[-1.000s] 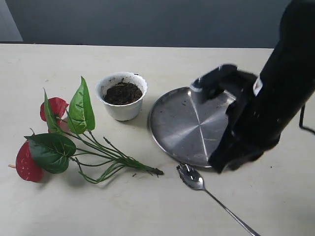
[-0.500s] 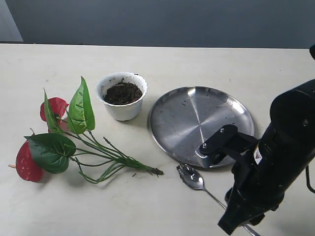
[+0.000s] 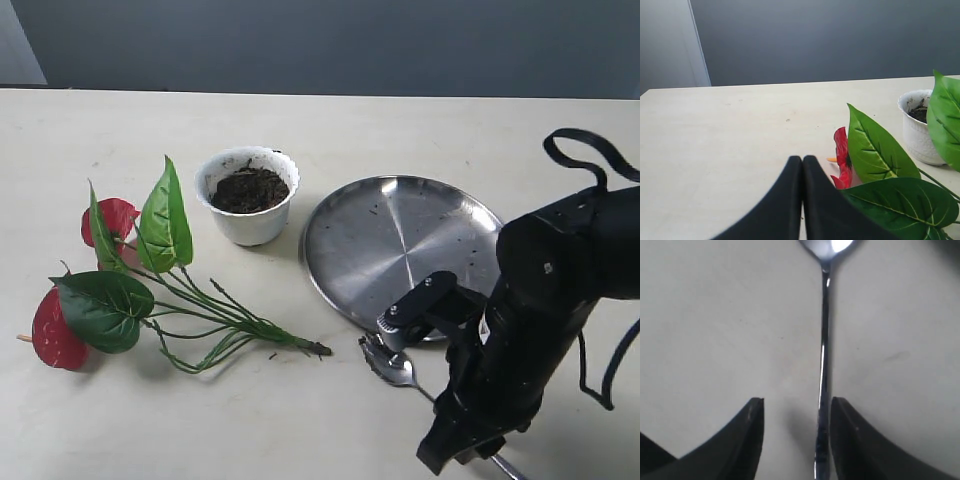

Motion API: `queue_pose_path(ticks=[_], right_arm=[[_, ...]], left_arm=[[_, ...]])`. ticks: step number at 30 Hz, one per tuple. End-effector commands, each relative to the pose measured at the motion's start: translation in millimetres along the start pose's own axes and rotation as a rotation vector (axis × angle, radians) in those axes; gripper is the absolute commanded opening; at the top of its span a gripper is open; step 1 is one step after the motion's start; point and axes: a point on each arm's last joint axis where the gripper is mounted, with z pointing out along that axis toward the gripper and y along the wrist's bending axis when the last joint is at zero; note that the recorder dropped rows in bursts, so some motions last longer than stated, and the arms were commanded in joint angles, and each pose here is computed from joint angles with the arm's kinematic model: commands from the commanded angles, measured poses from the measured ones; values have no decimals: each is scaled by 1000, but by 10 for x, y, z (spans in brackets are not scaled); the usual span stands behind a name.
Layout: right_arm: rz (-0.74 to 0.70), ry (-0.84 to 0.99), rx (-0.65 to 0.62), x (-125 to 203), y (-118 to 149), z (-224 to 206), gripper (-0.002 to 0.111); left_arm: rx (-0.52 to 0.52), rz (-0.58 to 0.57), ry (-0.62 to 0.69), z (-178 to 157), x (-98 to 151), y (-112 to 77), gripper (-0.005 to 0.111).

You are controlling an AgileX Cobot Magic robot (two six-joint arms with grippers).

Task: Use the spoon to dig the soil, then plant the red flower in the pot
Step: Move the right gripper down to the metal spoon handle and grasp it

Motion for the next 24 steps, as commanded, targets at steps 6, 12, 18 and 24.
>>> queue_pose_path(ticks=[6, 12, 18, 24], right_arm=[[25, 66, -7, -60, -33, 283, 39], [27, 84, -6, -59, -40, 321, 39], [25, 94, -7, -49, -40, 320, 32], [19, 113, -6, -33, -41, 319, 8]], left_arm=[[2, -3, -5, -3, -8, -1, 0], [2, -3, -5, -3, -8, -1, 0], [2, -1, -5, -3, -8, -1, 0], [2, -1, -5, -3, -8, -1, 0]])
